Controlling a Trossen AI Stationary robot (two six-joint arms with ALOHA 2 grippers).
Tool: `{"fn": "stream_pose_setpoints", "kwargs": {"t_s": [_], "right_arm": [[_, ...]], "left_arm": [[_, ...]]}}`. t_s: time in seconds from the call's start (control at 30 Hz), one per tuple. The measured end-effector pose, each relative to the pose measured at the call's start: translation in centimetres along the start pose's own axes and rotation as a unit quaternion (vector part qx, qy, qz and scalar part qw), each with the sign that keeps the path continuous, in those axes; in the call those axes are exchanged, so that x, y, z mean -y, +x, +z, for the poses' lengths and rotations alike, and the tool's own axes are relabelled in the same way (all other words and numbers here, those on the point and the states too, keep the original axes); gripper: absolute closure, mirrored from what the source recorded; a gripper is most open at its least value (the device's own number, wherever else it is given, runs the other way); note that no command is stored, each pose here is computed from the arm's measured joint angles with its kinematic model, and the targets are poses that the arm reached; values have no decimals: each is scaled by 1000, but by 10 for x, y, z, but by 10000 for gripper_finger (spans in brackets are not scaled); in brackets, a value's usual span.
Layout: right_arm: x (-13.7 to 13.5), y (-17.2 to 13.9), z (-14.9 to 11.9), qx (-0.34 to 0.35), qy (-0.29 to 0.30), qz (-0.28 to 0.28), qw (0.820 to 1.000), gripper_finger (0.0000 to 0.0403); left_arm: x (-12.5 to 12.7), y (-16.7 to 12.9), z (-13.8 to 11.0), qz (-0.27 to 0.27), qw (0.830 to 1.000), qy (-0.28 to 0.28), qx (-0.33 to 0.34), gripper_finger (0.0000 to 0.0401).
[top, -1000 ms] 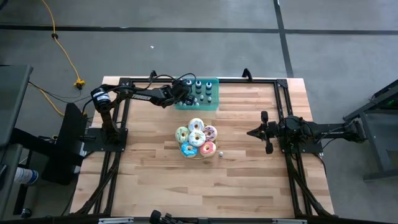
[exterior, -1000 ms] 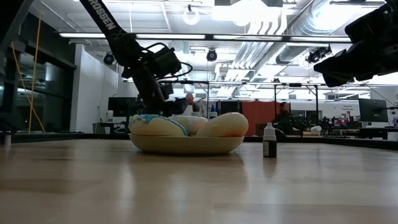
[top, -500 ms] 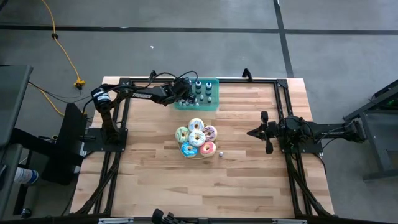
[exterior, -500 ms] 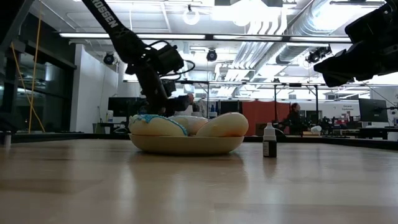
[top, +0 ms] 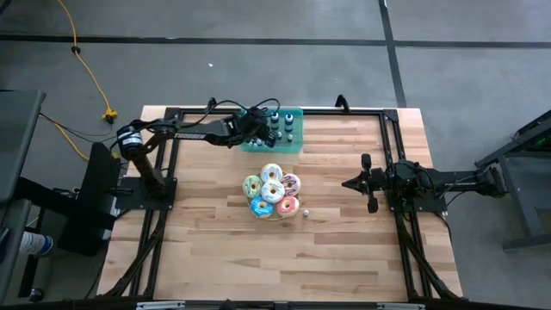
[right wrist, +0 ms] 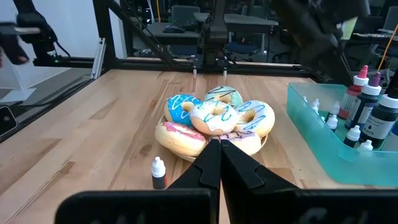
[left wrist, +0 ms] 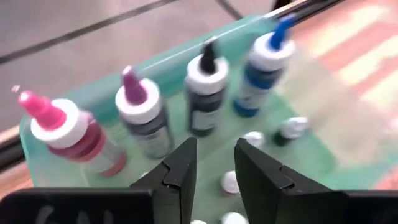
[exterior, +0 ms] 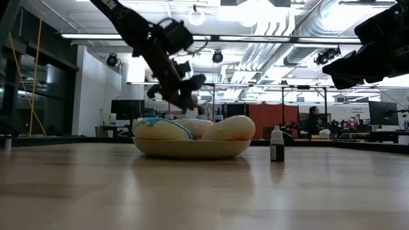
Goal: Pick & Place food coloring
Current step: Put the small red food coloring bottle into the green container
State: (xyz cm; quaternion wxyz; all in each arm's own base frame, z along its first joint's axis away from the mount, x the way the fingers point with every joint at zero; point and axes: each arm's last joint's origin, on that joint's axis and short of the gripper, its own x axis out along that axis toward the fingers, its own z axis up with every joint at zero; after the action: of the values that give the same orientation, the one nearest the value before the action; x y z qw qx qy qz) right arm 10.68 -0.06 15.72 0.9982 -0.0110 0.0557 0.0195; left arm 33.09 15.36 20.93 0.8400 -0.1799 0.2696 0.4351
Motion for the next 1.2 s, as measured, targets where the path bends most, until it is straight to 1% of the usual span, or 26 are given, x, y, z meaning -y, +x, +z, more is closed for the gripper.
{"fn": "stream_pose_setpoints", "kwargs": {"t_s": [0.13, 0.2, 0.33, 0.43, 0.57, 0.73, 1.0, 1.2], "right_arm": [[0, 0, 0, 0, 0, 0, 1000, 402], [0, 0, 0, 0, 0, 0, 1000, 402], [0, 0, 0, 0, 0, 0, 1000, 402], [0, 0, 0, 0, 0, 0, 1000, 402], [0, 0, 0, 0, 0, 0, 1000, 402], [0, 0, 0, 0, 0, 0, 1000, 402], [0, 0, 0, 0, 0, 0, 1000, 402], [0, 0, 0, 0, 0, 0, 1000, 402]], "left_arm": [[11, -23, 8, -44, 998, 40, 21, 300], [16, -34, 11, -76, 994, 75, 24, 300], [27, -57, 20, -145, 979, 135, 38, 300], [33, -69, 24, -189, 967, 167, 26, 300], [45, -84, 33, -248, 946, 208, 15, 300], [63, -103, 43, -280, 922, 268, 18, 300], [100, -119, 44, -309, 882, 355, 9, 299], [129, -125, 40, -359, 842, 402, -24, 299]]}}
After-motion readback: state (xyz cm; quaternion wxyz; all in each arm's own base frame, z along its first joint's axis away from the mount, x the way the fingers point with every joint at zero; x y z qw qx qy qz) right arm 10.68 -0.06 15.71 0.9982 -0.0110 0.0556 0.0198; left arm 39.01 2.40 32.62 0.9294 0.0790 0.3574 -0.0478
